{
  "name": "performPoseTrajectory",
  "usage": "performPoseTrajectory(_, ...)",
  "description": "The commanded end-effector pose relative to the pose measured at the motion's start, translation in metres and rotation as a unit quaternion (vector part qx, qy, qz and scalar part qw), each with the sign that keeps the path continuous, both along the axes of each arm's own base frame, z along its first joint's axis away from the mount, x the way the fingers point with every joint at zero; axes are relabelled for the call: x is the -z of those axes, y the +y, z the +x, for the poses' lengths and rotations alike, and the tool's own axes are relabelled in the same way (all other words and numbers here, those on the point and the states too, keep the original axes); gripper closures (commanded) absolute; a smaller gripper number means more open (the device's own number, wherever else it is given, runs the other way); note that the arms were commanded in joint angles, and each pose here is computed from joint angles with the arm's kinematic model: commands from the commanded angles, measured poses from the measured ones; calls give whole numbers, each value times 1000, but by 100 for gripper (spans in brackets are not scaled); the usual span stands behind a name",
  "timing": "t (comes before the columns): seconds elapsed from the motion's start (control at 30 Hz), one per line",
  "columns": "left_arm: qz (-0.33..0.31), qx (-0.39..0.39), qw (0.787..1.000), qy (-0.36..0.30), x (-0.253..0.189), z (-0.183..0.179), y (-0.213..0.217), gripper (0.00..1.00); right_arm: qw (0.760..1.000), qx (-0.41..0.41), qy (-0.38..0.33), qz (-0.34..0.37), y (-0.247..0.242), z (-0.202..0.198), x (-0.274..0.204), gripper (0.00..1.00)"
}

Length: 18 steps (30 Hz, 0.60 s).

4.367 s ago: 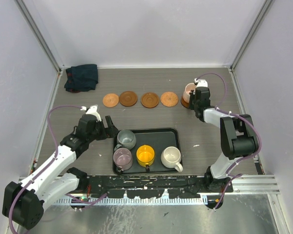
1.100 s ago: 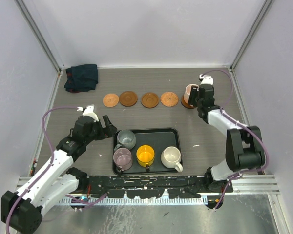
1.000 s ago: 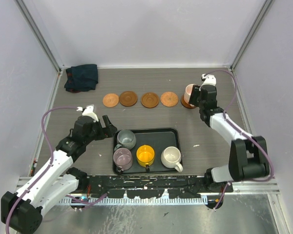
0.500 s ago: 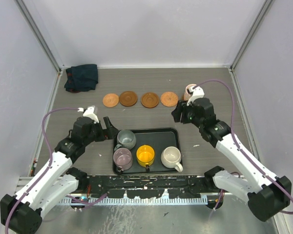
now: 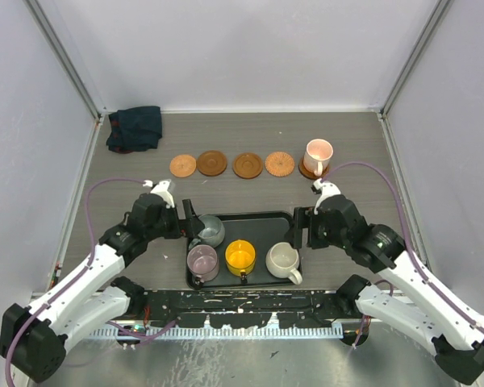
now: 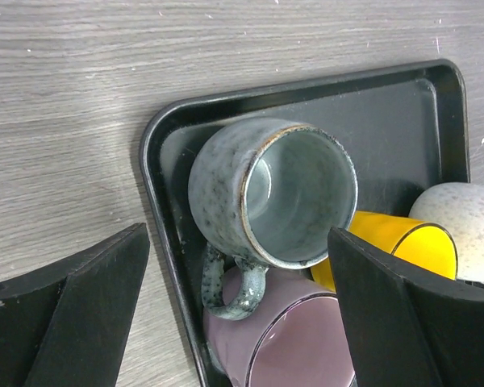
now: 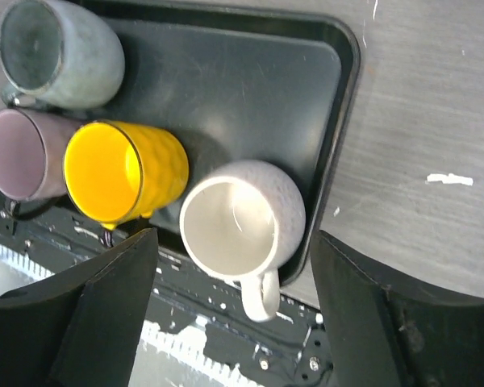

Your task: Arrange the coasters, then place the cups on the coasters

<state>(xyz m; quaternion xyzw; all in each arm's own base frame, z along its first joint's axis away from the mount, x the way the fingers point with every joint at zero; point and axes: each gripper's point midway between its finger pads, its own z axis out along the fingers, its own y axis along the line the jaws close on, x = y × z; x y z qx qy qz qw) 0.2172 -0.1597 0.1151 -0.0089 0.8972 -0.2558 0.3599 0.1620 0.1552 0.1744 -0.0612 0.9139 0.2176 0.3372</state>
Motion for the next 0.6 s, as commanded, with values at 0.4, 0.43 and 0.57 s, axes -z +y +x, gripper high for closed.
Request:
performPoseTrajectory(0.4,-6,2,1000,-19,-13,8,-10,6,991,-42,127,2,-10,-66,58,13)
performPoseTrajectory(0.43,-7,1,1000,-19,-13,9,-10,6,991,-43,130,3,-9,-66,61,12)
performPoseTrajectory(0.57,-6,-2,1000,-20,-14,10,-10,5,991,-51,121,10,-5,-66,59,11)
